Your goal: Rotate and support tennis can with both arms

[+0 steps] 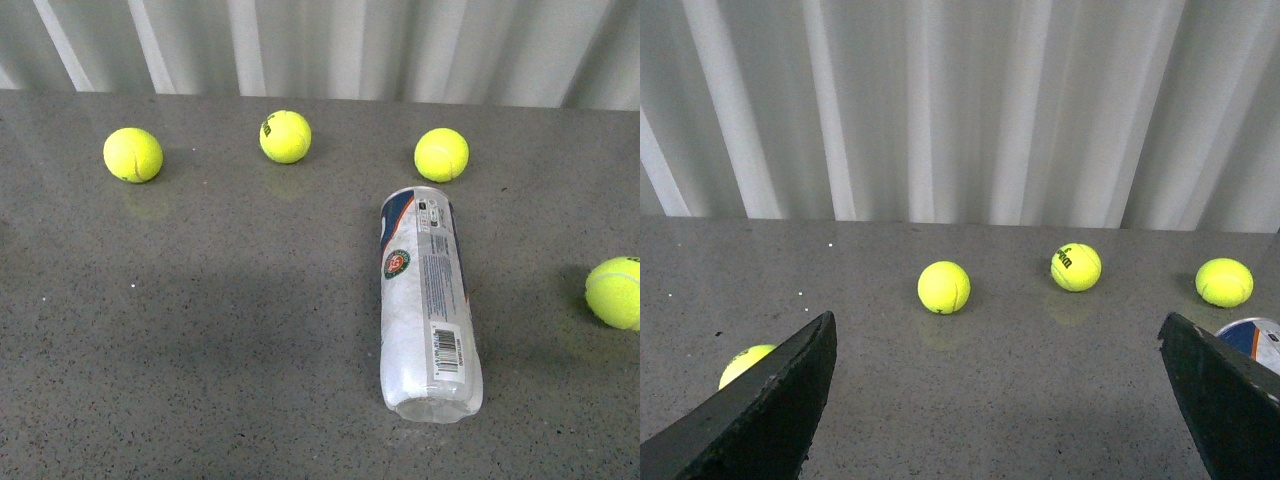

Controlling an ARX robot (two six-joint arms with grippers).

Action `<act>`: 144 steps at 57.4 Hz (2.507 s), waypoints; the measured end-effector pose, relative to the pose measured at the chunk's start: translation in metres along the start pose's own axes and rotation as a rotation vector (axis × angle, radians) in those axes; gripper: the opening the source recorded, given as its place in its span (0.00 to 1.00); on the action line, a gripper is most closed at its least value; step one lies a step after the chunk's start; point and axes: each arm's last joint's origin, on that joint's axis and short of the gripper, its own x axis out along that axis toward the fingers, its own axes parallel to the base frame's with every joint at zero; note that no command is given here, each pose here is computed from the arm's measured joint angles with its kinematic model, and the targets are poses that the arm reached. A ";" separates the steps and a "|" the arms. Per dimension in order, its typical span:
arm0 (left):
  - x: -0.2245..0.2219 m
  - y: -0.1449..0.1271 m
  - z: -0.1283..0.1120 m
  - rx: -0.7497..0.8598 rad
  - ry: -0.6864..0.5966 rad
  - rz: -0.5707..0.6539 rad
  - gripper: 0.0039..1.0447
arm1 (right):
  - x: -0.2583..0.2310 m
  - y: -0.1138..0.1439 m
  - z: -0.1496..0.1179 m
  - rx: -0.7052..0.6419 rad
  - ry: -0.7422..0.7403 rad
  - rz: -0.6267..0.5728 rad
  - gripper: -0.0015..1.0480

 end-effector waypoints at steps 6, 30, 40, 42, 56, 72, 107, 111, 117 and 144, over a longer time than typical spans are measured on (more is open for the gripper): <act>0.000 0.000 0.000 0.000 0.000 0.000 0.94 | 0.000 0.000 0.000 0.000 0.000 0.000 0.93; 0.000 0.000 0.000 0.000 0.000 0.000 0.94 | 0.000 0.000 0.000 0.000 0.000 0.000 0.93; 0.000 0.000 0.000 0.000 0.000 0.000 0.94 | 0.000 0.000 0.000 0.000 0.000 0.000 0.93; 0.000 0.000 0.000 0.000 0.000 0.000 0.94 | 0.000 0.000 0.000 0.000 0.000 0.000 0.93; 0.000 0.000 0.000 0.000 0.000 0.000 0.94 | 0.004 -0.003 0.009 0.135 0.298 -0.012 0.93; 0.000 0.000 0.000 0.000 0.000 0.000 0.94 | 0.105 -0.021 0.085 0.224 0.315 -0.140 0.93; 0.000 0.000 0.000 0.000 0.000 0.000 0.94 | 0.260 0.104 -0.019 -0.023 1.102 0.144 0.93; 0.000 0.000 0.000 0.000 0.000 0.000 0.94 | 0.260 0.110 -0.024 -0.015 1.111 0.150 0.93; 0.000 0.000 0.000 0.000 0.000 0.000 0.94 | 0.261 0.119 -0.032 0.007 1.120 0.177 0.93; 0.000 0.000 0.000 0.000 0.000 0.000 0.94 | 0.263 0.147 -0.060 0.061 1.164 0.222 0.93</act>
